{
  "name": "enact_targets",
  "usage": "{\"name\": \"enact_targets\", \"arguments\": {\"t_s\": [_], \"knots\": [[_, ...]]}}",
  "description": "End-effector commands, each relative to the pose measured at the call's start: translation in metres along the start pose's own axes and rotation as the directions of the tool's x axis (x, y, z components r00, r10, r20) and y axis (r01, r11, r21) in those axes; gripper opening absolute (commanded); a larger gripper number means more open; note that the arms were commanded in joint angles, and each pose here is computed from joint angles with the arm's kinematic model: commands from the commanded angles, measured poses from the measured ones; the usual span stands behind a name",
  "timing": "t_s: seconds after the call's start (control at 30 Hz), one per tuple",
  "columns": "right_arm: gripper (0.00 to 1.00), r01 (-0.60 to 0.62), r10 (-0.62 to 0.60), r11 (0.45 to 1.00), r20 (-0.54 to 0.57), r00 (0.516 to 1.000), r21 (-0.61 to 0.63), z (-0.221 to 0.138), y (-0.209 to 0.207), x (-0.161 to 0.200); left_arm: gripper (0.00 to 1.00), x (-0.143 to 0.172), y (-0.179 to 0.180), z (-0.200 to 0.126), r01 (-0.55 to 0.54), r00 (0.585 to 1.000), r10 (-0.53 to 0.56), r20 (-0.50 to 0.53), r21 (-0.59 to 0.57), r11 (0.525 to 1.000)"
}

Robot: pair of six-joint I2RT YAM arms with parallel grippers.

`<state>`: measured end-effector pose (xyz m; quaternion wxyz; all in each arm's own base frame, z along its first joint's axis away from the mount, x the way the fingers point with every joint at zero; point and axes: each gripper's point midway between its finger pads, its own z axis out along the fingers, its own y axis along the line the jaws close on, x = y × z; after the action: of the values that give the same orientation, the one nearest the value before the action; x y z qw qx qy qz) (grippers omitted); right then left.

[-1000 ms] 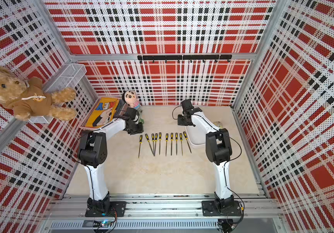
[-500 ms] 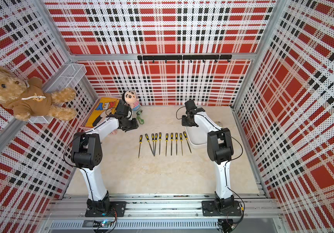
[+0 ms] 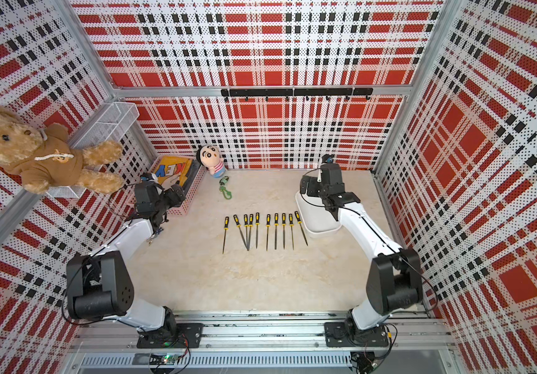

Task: Take the file tool out of the storage box
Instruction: Reset both arms

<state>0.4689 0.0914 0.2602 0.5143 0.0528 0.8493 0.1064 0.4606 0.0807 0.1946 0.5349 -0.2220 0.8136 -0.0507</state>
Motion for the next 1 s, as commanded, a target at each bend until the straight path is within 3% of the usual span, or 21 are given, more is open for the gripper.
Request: {"name": "enact_targets", "arguments": {"t_s": [0.0, 0.17, 0.3, 0.5, 0.67, 0.77, 0.97], "knots": [[1.0, -0.074, 0.066, 0.991, 0.078, 0.995, 0.107, -0.003, -0.049, 0.002, 0.99, -0.01, 0.021, -0.003, 0.011, 0.991, -0.004, 0.132, -0.056, 0.998], [1.0, -0.143, 0.104, 0.963, 0.174, 0.979, 0.228, -0.029, -0.108, 0.006, 0.99, 0.019, 0.033, -0.012, -0.045, 0.983, 0.064, 0.172, -0.111, 0.993], [1.0, -0.102, 0.029, 0.948, 0.24, 0.97, 0.3, -0.041, -0.133, 0.017, 0.99, 0.035, 0.04, -0.033, -0.047, 0.955, 0.074, 0.287, -0.1, 0.994], [1.0, 0.031, -0.094, 0.897, 0.122, 0.988, 0.441, -0.029, -0.164, 0.056, 0.99, 0.053, 0.035, -0.04, -0.098, 0.945, 0.124, 0.304, -0.1, 0.99], [1.0, 0.079, -0.164, 0.916, 0.188, 0.968, 0.394, -0.022, -0.161, 0.074, 0.99, 0.066, 0.017, -0.044, -0.176, 0.926, 0.188, 0.326, -0.067, 0.982], [1.0, 0.062, -0.137, 0.926, 0.179, 0.974, 0.372, -0.018, -0.161, 0.088, 0.99, 0.069, 0.013, -0.05, -0.191, 0.917, 0.202, 0.345, -0.066, 0.979], [1.0, 0.079, -0.157, 0.959, 0.28, 0.947, 0.271, -0.027, -0.147, 0.113, 0.99, 0.08, 0.0, -0.059, -0.257, 0.894, 0.242, 0.376, -0.012, 0.966]]}}
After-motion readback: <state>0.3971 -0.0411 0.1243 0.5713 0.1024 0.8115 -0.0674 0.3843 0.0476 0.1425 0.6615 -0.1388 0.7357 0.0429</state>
